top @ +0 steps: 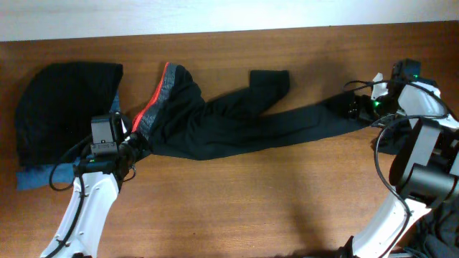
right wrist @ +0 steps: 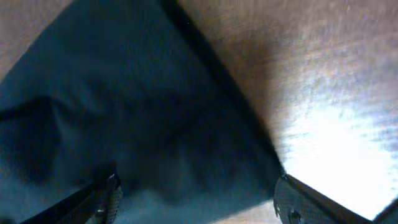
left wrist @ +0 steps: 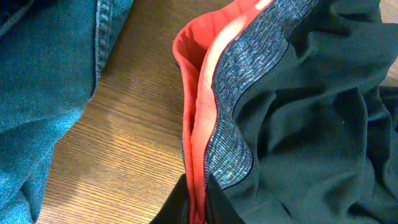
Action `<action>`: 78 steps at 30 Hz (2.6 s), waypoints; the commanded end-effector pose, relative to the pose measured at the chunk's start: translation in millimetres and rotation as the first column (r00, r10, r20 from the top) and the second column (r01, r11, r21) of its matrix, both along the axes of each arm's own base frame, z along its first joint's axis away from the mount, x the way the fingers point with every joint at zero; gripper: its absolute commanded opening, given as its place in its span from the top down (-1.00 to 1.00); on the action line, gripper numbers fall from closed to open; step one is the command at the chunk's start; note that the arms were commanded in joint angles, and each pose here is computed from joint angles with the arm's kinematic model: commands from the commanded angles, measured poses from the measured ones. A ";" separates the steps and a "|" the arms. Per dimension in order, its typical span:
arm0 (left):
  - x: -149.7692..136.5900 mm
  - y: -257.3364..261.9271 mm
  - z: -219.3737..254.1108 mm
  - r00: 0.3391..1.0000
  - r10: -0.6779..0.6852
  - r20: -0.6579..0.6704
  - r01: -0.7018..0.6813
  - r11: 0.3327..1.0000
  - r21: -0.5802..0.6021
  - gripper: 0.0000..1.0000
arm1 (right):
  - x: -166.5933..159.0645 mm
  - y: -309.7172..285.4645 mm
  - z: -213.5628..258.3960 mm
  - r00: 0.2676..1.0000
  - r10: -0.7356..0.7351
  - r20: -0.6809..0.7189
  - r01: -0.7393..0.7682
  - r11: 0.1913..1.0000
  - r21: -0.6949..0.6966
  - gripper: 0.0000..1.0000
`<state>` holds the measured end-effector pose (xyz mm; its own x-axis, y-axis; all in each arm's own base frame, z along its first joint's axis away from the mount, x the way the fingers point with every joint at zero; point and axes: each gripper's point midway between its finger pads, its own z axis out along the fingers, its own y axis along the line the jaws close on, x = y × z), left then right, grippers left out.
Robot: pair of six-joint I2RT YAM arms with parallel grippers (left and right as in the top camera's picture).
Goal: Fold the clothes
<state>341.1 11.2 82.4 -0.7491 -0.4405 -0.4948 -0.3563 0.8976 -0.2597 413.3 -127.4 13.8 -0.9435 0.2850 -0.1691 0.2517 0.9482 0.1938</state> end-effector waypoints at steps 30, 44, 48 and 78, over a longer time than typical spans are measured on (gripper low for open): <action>3.4 3.6 8.7 1.000 0.000 0.026 0.000 1.000 0.020 0.85 | 31.4 15.4 11.9 0.993 0.046 0.112 -0.052 0.998 0.048 -0.22; 3.4 3.6 8.7 1.000 0.000 0.026 0.000 1.000 0.020 0.85 | 32.9 42.6 -9.9 0.992 0.102 0.068 -0.106 0.993 0.059 0.30; 3.4 3.6 8.7 1.000 0.000 0.026 0.000 1.000 0.020 0.85 | 31.3 38.2 -8.4 0.997 0.057 0.049 -0.060 0.997 0.053 0.92; 53.5 0.9 349.5 0.666 -0.100 0.739 0.006 0.992 0.129 1.00 | 25.9 24.1 292.4 0.936 0.021 0.351 0.022 0.993 -0.118 0.92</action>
